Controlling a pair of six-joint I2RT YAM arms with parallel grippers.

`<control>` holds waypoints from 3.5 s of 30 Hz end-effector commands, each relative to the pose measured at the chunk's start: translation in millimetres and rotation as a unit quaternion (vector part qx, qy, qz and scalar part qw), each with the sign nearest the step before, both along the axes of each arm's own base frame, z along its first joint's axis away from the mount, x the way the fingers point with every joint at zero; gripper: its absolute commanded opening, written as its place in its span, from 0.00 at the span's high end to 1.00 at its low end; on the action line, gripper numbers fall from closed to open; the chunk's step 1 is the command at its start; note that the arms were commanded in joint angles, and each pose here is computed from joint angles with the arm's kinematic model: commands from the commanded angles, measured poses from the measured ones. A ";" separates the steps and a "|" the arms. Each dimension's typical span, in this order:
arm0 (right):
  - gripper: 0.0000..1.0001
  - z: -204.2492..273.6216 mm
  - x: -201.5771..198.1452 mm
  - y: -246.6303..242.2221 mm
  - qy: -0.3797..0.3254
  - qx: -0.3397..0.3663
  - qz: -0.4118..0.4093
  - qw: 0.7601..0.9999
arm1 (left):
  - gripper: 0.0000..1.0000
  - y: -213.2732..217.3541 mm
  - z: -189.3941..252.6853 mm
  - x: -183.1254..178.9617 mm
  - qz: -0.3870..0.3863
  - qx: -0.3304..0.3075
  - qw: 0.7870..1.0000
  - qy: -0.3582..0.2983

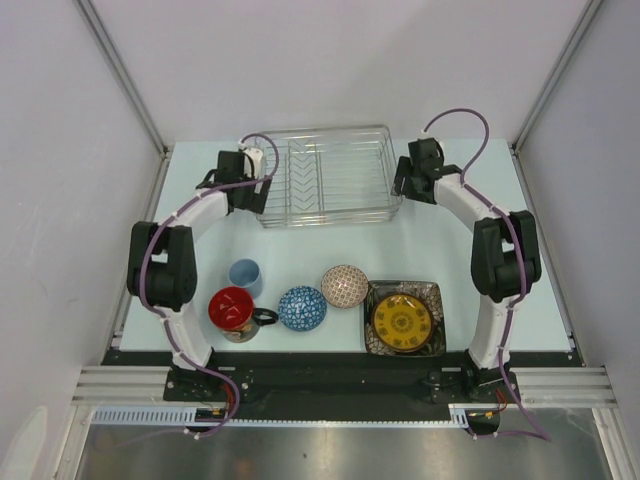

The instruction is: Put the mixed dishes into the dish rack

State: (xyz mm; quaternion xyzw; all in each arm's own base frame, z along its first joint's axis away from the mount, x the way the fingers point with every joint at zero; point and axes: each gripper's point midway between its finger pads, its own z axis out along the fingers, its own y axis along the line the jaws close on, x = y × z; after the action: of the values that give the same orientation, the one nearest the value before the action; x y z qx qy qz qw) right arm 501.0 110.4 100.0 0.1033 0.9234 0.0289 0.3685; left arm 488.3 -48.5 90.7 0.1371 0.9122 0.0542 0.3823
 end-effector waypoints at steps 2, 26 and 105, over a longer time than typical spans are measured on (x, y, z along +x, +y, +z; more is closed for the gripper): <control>0.26 -16.4 -53.9 -24.4 0.074 -0.042 -0.027 0.996 | 0.00 2.0 19.4 -17.6 -0.018 0.016 0.999 -0.024; 0.24 -28.2 -164.4 -47.7 0.097 -0.073 -0.054 0.991 | 0.00 -8.4 25.9 -64.9 -0.053 0.004 0.998 -0.032; 0.10 146.0 -268.3 -12.2 -0.162 0.021 0.028 0.986 | 0.05 -211.0 73.9 -246.8 -0.365 -0.052 0.929 0.016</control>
State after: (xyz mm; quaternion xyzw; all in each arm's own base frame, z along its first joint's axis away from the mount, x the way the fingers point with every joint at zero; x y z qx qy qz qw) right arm 230.8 101.7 239.6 0.0618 0.8621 0.0770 0.4970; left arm 272.7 -254.5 194.9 0.4267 0.7898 -0.1037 0.4282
